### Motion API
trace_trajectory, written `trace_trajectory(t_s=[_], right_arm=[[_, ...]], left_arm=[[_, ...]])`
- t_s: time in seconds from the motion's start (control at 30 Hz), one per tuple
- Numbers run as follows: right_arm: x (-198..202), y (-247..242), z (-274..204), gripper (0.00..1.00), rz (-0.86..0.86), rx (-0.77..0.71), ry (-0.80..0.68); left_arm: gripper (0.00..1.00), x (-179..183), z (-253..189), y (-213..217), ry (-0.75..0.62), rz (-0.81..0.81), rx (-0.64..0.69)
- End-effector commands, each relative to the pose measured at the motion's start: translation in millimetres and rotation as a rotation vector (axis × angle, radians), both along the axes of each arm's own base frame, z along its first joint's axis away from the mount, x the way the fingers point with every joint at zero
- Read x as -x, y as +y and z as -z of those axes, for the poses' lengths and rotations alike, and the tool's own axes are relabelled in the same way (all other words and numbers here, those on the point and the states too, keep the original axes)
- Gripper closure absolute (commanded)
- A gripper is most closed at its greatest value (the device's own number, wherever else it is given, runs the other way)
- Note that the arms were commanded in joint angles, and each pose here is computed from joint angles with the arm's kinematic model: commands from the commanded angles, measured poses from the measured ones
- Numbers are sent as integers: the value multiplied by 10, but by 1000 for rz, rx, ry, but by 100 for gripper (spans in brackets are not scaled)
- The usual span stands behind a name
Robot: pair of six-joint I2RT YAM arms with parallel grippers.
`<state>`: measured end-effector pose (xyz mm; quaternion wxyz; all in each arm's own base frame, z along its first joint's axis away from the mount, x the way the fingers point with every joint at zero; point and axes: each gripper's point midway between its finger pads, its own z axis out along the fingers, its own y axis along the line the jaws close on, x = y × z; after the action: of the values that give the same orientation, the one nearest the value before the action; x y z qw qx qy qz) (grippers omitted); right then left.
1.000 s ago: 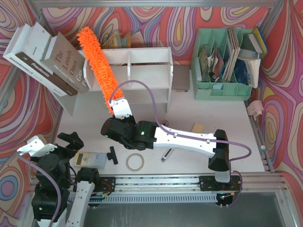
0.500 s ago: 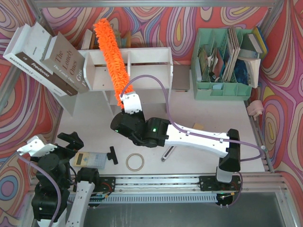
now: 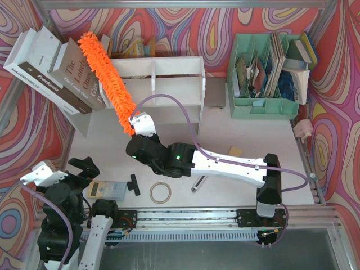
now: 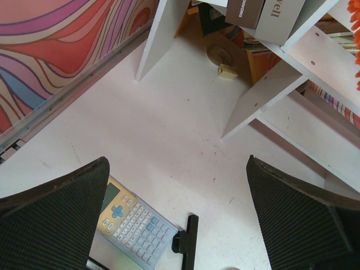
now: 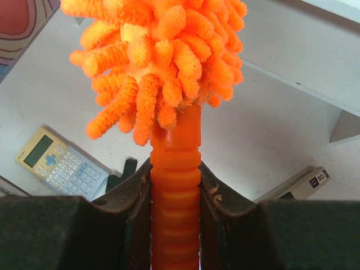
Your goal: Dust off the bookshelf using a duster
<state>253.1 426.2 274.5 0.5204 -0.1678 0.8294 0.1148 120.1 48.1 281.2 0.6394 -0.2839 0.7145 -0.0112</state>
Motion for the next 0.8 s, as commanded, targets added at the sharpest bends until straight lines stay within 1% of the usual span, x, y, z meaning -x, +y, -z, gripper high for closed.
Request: trace_trajectory(t_s=[0.0, 0.13, 0.2, 0.43, 0.57, 0.77], right_arm=[[-43, 104, -163, 100, 3, -57, -31], [-62, 28, -100, 100, 35, -30, -30], [-92, -79, -70, 100, 83, -10, -37], [-168, -414, -55, 100, 206, -9, -50], [-176, -648, -138, 100, 269, -25, -58], [-208, -867, -218, 100, 316, -15, -85]], left_arm=[[2, -32, 0, 4, 0, -1, -13], [2, -34, 3, 5, 2, -1, -13], [2, -39, 4, 4, 3, -1, -13], [2, -56, 9, -8, 12, 5, -13], [2, -57, 13, -6, 13, 4, -13], [2, -58, 11, -8, 13, 5, -13]])
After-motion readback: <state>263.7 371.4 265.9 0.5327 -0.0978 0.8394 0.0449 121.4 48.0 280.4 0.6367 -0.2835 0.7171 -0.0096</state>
